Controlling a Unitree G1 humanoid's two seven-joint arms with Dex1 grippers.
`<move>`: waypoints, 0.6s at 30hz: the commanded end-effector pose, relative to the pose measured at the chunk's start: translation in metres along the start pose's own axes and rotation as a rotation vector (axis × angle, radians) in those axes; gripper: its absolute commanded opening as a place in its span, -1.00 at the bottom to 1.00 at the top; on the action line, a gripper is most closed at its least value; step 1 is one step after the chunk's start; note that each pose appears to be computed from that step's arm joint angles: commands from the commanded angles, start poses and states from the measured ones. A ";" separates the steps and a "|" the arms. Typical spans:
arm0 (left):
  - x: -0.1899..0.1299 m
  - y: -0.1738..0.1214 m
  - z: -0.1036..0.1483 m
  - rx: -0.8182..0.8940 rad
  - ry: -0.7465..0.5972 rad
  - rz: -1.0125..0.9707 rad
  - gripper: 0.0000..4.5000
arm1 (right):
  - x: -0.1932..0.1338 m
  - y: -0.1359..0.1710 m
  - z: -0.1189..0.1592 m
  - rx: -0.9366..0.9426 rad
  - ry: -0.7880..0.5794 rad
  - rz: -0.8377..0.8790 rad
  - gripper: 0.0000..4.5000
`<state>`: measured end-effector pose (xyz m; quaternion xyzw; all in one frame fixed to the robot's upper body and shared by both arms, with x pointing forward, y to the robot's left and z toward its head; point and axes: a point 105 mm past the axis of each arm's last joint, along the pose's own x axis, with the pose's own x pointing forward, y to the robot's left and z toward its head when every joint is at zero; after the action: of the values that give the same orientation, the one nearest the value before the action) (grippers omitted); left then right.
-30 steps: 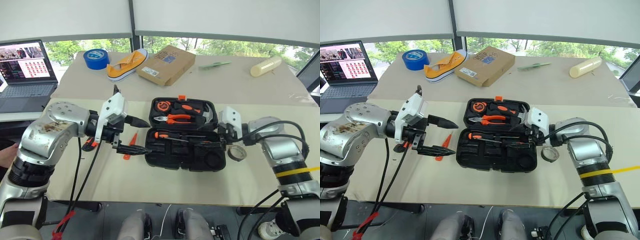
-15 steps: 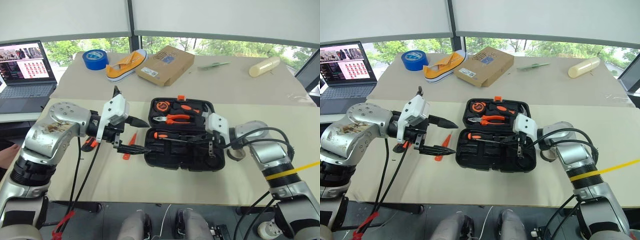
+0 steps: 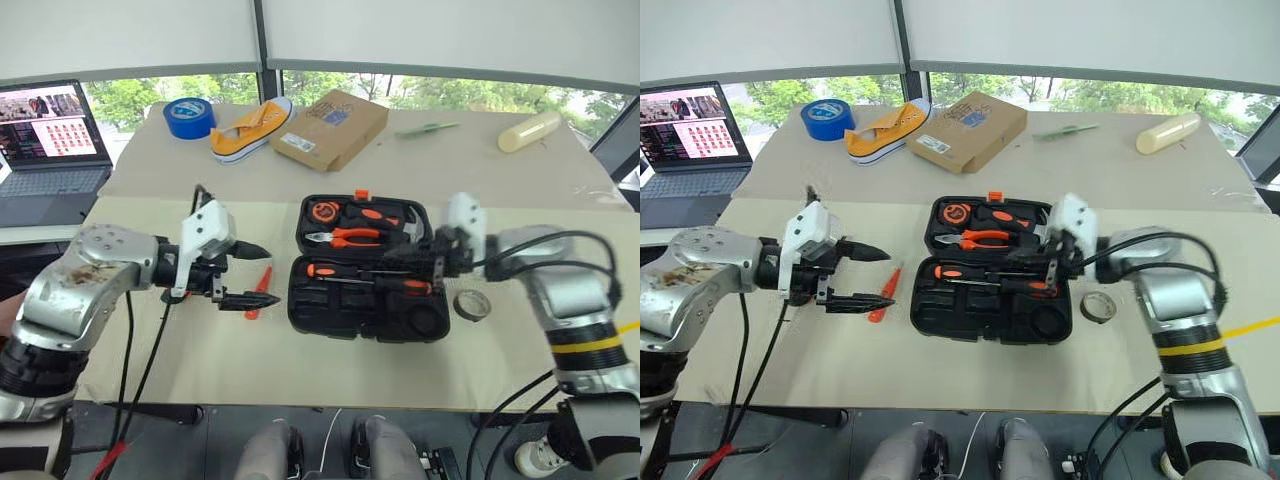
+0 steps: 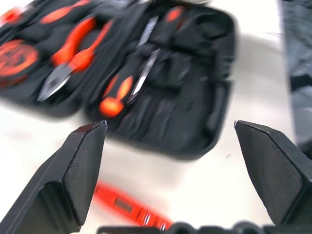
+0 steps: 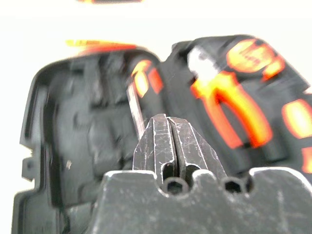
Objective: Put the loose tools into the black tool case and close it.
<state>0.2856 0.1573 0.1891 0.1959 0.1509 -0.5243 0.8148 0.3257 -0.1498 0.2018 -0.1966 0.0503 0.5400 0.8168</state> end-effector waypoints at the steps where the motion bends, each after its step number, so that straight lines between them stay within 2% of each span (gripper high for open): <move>1: -0.017 0.006 -0.009 -0.073 0.062 0.187 1.00 | -0.020 0.017 0.016 0.028 -0.044 0.038 -0.99; 2: -0.020 0.005 -0.013 -0.103 0.074 0.216 1.00 | -0.023 0.022 0.016 0.038 -0.038 0.051 -0.99; 3: -0.022 0.004 -0.018 -0.157 0.092 0.248 1.00 | -0.026 0.028 0.015 0.050 -0.032 0.065 -0.74; 4: -0.025 0.004 -0.022 -0.196 0.109 0.277 1.00 | -0.028 0.032 0.016 0.059 -0.030 0.076 -0.69; 7: -0.029 -0.002 -0.031 -0.238 0.160 0.323 1.00 | -0.031 0.043 0.019 0.072 -0.034 0.091 -0.26; 9: -0.029 -0.007 -0.035 -0.243 0.190 0.333 1.00 | -0.031 0.048 0.022 0.071 -0.041 0.092 0.10; 11: -0.017 0.002 -0.035 -0.296 0.198 0.383 1.00 | -0.029 0.053 0.025 0.072 -0.055 0.094 0.33; 15: 0.002 0.018 -0.037 -0.407 0.251 0.469 1.00 | -0.026 0.054 0.026 0.058 -0.056 0.067 0.98; 18: 0.023 0.024 -0.034 -0.457 0.279 0.472 1.00 | -0.024 0.051 0.027 0.053 -0.068 0.033 0.98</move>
<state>0.3089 0.1656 0.1526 0.1020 0.3163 -0.2625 0.9059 0.2678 -0.1457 0.2084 -0.1428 0.0683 0.5636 0.8107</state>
